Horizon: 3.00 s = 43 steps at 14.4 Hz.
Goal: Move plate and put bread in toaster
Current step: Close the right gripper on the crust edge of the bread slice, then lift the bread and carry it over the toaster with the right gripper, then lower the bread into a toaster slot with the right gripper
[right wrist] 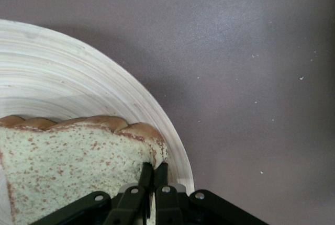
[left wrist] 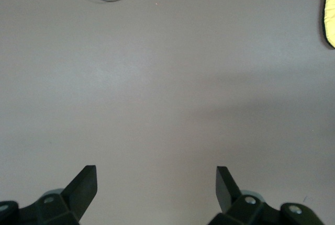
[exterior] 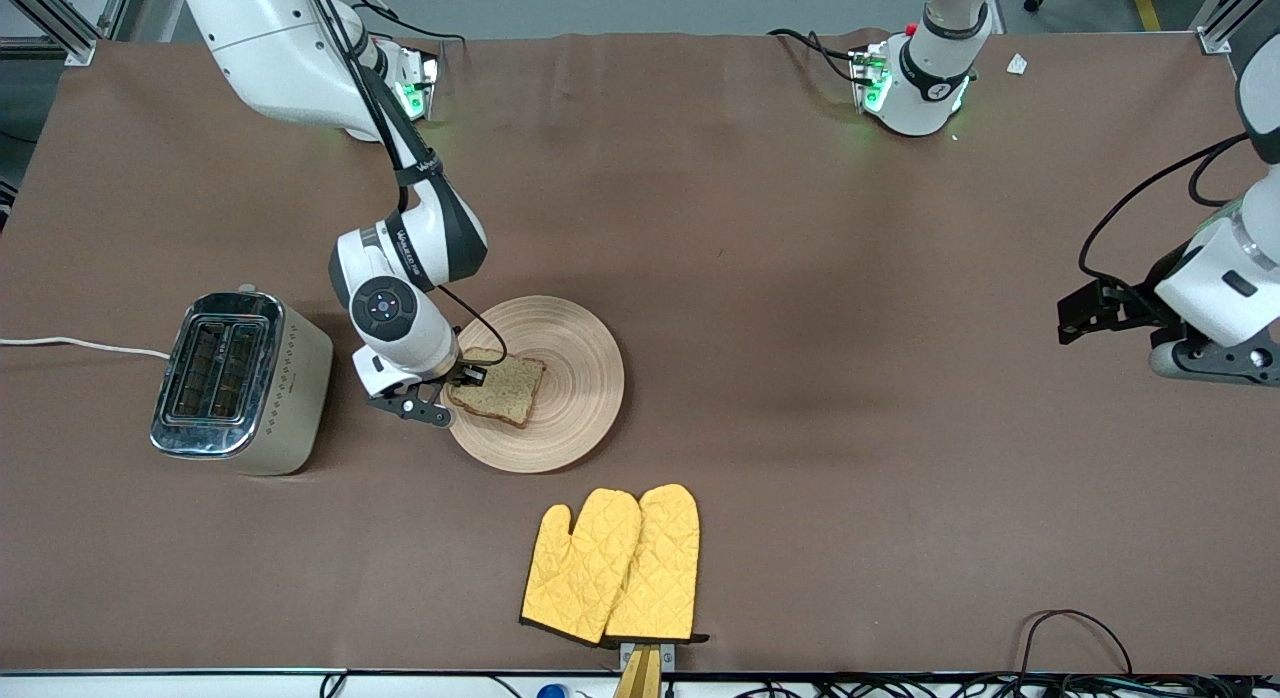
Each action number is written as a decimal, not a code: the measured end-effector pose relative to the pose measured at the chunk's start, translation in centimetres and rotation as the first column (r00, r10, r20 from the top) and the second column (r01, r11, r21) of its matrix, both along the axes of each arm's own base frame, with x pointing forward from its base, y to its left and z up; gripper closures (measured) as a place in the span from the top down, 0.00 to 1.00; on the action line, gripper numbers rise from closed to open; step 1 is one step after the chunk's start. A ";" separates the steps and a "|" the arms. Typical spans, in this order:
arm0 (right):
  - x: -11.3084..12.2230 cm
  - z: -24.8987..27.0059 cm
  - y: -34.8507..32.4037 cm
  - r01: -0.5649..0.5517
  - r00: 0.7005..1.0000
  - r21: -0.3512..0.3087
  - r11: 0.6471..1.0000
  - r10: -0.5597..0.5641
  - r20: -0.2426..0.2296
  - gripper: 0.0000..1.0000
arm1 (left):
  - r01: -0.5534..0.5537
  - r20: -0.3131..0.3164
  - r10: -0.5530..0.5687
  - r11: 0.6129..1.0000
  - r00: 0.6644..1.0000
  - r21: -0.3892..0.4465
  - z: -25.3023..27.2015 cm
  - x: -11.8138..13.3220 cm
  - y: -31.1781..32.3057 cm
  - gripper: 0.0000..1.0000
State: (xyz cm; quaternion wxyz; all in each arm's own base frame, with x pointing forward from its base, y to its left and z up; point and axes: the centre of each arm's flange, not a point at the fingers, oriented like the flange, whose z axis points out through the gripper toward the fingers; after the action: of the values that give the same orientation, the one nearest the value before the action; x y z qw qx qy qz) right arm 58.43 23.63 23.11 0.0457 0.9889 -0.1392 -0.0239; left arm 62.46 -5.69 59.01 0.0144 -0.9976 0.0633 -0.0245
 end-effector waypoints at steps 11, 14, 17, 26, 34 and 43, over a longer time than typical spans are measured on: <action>3.5 17.3 0.3 -0.048 0.995 -0.108 0.993 0.038 -0.096 0.06 | -0.086 -0.010 0.086 0.996 0.996 0.012 4.7 -5.8 1.7 1.00; 4.7 19.6 -3.9 -0.149 0.985 -0.262 0.953 0.119 -0.127 0.06 | -0.095 0.018 0.095 0.995 0.995 0.006 4.6 -6.8 2.2 1.00; 4.9 20.3 -7.1 -0.242 0.965 -0.440 0.865 0.166 -0.203 0.06 | -0.078 0.032 0.078 0.997 0.996 0.004 4.6 -7.6 1.4 1.00; 5.0 21.8 -11.1 -0.286 0.952 -0.691 0.664 0.115 -0.284 0.06 | -0.079 0.033 0.079 0.997 0.996 0.004 4.1 -7.2 1.4 1.00; 5.8 17.9 -14.5 -0.341 0.915 -0.711 0.615 0.045 -0.400 0.06 | -0.074 0.038 0.075 0.997 0.996 -0.009 4.0 -7.0 1.1 1.00; 6.1 15.3 -14.5 -0.364 0.901 -0.709 0.603 0.035 -0.432 0.06 | -0.078 0.037 0.078 0.997 0.996 -0.011 4.0 -6.9 1.2 1.00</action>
State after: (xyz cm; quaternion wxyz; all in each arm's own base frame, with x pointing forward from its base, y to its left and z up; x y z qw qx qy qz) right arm 64.51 9.14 38.46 0.4950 0.8567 -0.0105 -0.1447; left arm 55.51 -4.48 62.99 0.0116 -0.9987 0.0240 -0.0429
